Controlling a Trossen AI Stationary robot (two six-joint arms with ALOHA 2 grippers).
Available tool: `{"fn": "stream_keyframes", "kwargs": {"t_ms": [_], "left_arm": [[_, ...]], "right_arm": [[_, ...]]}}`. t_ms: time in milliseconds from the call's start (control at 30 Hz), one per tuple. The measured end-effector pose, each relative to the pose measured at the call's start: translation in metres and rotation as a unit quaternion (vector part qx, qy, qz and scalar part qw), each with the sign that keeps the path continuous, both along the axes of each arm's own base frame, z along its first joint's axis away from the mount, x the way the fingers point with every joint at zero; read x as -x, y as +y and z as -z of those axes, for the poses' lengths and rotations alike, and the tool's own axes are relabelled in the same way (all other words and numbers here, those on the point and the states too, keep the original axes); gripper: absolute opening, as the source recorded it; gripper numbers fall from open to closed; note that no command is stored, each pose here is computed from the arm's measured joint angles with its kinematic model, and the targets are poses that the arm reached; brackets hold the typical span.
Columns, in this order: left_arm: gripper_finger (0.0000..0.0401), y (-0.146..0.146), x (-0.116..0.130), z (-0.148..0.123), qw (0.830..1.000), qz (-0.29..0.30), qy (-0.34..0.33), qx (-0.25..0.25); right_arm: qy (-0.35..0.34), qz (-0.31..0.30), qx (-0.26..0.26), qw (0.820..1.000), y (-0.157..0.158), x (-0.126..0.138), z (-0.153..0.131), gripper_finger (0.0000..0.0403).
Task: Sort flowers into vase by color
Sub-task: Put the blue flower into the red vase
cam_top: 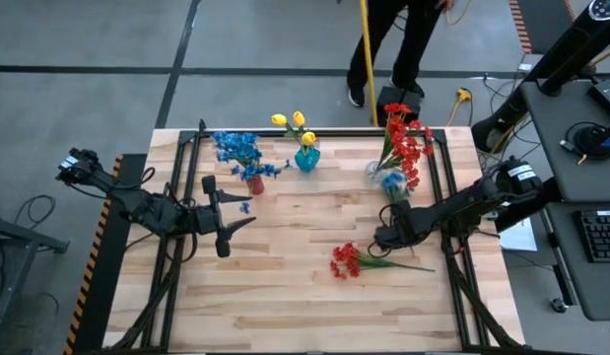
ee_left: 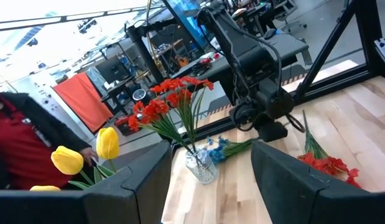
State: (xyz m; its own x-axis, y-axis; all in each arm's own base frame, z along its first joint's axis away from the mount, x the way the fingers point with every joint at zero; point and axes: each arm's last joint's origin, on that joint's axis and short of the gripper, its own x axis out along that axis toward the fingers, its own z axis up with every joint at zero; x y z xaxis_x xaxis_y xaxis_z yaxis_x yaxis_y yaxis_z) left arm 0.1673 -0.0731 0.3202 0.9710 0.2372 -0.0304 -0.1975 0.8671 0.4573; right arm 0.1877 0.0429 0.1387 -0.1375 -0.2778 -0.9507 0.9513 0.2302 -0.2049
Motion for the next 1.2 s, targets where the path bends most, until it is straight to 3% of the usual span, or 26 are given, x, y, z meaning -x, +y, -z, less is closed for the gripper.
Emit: {"fn": "stream_keyframes", "kwargs": {"t_ms": [133, 267, 633, 1067, 1200], "left_arm": [[0.0204, 0.0, 0.0, 0.0, 1.0, 0.0, 0.001, 0.002], [0.0204, 0.0, 0.0, 0.0, 1.0, 0.0, 0.001, 0.004], [0.0204, 0.0, 0.0, 0.001, 1.0, 0.0, 0.003, 0.003], [0.0204, 0.0, 0.0, 0.001, 1.0, 0.0, 0.002, 0.005], [0.0204, 0.0, 0.0, 0.001, 1.0, 0.0, 0.002, 0.005]], "right_arm": [[0.036, -0.002, -0.036, 0.999, 0.008, 0.0, -0.013, 0.0013], [0.028, -0.014, -0.06, 0.998, 0.019, -0.003, -0.018, 0.0013], [0.015, -0.006, -0.067, 0.998, 0.042, 0.004, -0.019, 0.0017], [0.022, -0.001, -0.11, 0.994, 0.045, 0.005, -0.022, 0.0162], [0.009, -0.003, -0.101, 0.995, 0.044, 0.006, -0.025, 0.0193]]}}
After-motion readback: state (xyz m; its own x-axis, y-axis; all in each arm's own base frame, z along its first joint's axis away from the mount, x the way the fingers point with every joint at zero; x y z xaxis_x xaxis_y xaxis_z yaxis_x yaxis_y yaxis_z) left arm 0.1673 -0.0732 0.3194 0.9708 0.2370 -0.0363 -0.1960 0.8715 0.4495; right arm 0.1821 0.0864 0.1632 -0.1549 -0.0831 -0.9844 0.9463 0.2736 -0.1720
